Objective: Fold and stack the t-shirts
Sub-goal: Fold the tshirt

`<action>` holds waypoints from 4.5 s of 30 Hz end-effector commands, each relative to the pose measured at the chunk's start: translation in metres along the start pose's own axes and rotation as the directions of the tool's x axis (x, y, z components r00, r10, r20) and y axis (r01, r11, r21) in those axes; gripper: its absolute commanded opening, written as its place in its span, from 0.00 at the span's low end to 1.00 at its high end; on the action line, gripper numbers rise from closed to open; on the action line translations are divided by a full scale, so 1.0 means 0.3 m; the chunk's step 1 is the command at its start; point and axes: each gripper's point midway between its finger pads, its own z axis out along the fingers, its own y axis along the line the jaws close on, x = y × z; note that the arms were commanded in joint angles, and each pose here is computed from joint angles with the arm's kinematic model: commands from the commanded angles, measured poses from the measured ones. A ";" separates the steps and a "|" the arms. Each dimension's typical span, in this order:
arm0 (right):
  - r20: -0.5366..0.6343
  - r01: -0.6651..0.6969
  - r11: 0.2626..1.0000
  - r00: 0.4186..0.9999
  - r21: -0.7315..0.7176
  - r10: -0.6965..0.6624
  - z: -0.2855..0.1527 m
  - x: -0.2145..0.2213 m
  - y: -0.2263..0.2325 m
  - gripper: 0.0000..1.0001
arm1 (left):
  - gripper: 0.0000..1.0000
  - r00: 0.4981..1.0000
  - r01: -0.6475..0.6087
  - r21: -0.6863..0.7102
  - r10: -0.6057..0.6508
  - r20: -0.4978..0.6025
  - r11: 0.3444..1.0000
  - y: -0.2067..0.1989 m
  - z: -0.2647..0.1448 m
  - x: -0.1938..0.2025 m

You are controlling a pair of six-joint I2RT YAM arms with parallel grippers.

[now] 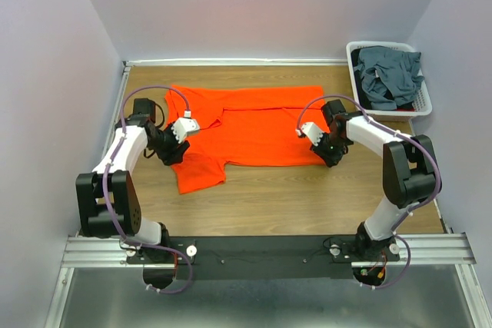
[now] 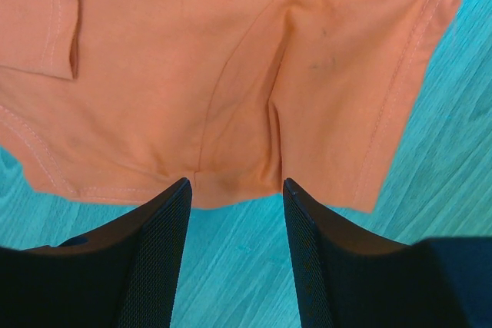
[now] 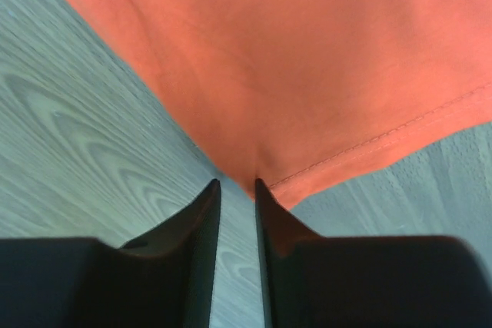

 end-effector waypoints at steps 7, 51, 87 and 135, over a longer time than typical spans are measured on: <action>-0.006 0.016 0.999 1.000 0.034 -0.016 0.016 0.007 -0.018 0.09 | 0.56 0.992 -0.070 -0.055 0.063 -0.113 0.996 0.030 0.046 0.110; -0.003 0.008 0.999 1.000 0.049 -0.008 -0.017 -0.006 -0.030 0.00 | 0.60 0.968 -0.111 0.127 0.136 -0.212 0.986 -0.143 0.148 0.171; 0.098 -0.027 0.985 0.995 0.171 0.010 -0.247 -0.016 -0.067 0.01 | 0.00 0.966 -0.158 0.006 0.156 -0.204 0.987 -0.155 -0.100 0.066; -0.046 0.072 0.993 0.996 -0.092 -0.077 0.033 0.056 0.067 0.40 | 0.00 0.983 -0.036 0.084 0.051 -0.176 0.996 -0.147 0.005 0.111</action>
